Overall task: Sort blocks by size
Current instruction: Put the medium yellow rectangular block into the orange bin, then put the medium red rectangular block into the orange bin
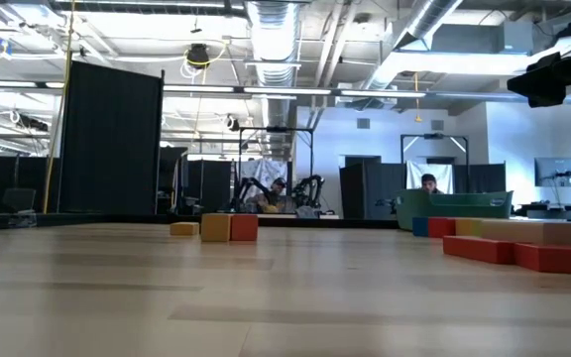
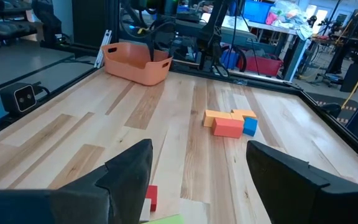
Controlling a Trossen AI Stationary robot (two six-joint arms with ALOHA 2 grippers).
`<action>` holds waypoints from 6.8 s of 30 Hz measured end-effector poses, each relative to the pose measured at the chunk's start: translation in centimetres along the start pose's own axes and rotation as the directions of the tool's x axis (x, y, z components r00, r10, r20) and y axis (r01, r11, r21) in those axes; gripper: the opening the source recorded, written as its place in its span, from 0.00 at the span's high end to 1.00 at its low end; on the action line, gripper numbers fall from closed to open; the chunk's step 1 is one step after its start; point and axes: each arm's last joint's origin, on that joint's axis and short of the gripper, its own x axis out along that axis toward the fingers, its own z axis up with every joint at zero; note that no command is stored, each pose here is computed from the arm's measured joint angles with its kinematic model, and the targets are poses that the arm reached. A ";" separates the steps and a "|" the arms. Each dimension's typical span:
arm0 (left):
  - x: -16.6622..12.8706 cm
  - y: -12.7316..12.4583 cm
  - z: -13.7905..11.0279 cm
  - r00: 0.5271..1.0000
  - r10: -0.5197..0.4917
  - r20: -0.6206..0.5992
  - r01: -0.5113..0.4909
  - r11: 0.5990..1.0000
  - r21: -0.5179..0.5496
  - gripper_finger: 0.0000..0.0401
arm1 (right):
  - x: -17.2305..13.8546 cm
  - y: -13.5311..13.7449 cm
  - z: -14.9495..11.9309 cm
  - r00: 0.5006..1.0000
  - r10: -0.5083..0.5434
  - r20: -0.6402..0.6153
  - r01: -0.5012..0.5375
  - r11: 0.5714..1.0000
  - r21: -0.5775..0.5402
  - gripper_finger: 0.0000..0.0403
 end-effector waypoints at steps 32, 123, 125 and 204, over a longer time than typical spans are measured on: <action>-4.1 13.0 9.6 0.807 0.384 0.449 -0.428 0.904 -0.004 0.33 | 0.0 0.0 0.0 1.000 0.000 0.000 0.000 1.000 0.000 0.28; -7.5 5.5 3.8 0.938 -0.226 0.262 0.203 0.973 0.111 0.30 | 0.0 0.0 0.0 1.000 0.000 -0.001 0.000 1.000 -0.001 0.28; -7.1 4.5 3.1 0.941 -0.240 0.240 0.221 0.970 0.103 0.30 | 0.0 0.0 0.0 1.000 0.000 -0.001 0.000 1.000 0.000 0.28; -6.9 3.3 3.5 0.813 -0.295 0.502 0.160 0.942 0.296 0.22 | 2.7 -1.0 4.0 0.947 -0.144 0.286 0.103 0.983 0.155 0.28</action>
